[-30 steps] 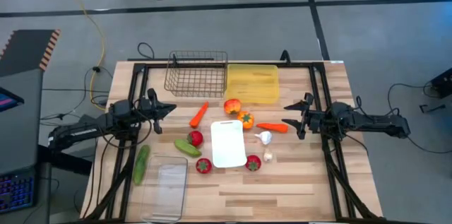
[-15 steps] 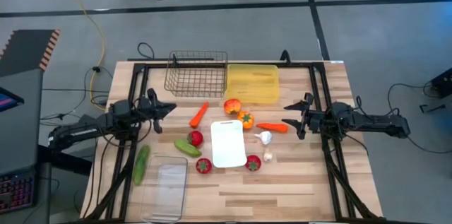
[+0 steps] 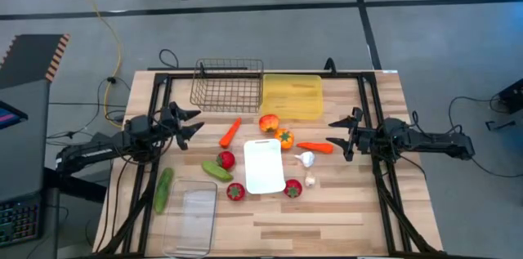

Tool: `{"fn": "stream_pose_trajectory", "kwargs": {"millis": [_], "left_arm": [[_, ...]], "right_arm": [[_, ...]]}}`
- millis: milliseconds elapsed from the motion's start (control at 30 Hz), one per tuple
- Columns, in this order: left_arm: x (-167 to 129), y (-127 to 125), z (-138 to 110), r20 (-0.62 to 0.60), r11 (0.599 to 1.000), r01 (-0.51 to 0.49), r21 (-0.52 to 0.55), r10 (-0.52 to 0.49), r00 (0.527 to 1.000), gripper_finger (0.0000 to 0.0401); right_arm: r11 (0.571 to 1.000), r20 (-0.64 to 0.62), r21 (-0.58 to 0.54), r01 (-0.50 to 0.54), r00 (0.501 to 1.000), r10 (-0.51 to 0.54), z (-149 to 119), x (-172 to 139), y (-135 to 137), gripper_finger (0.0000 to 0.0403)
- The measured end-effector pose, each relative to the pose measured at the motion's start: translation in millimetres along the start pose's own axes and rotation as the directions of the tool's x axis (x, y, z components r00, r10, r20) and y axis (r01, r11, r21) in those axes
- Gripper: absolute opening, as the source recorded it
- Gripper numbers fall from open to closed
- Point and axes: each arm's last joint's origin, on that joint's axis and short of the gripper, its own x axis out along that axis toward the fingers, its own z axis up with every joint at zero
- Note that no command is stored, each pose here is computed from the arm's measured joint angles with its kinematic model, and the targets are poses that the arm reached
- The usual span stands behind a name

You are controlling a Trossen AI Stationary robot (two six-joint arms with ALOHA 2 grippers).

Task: Sort produce into baskets
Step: Put the right cucumber into the wire basket

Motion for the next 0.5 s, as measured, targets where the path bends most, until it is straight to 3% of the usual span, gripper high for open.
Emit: {"fn": "stream_pose_trajectory", "kwargs": {"millis": [133,300,500], "left_arm": [[0,-1,2,-0.003,1.0,0.027,-0.008,-0.027,1.0,0.029],[1,-6,16,-0.015,0.998,0.058,0.017,-0.058,0.998,0.0294],[8,-11,29,-0.161,0.996,0.076,0.053,-0.067,0.985,0.0294]], "right_arm": [[1.0,0.0,0.0,0.0,1.0,0.0,0,0,0,0.0265],[1.0,0.0,0.0,0.0,1.0,0.0,0,0,0,0.0265],[1.0,0.0,0.0,-0.001,1.0,0.001,0,0,0,0.0265]]}}
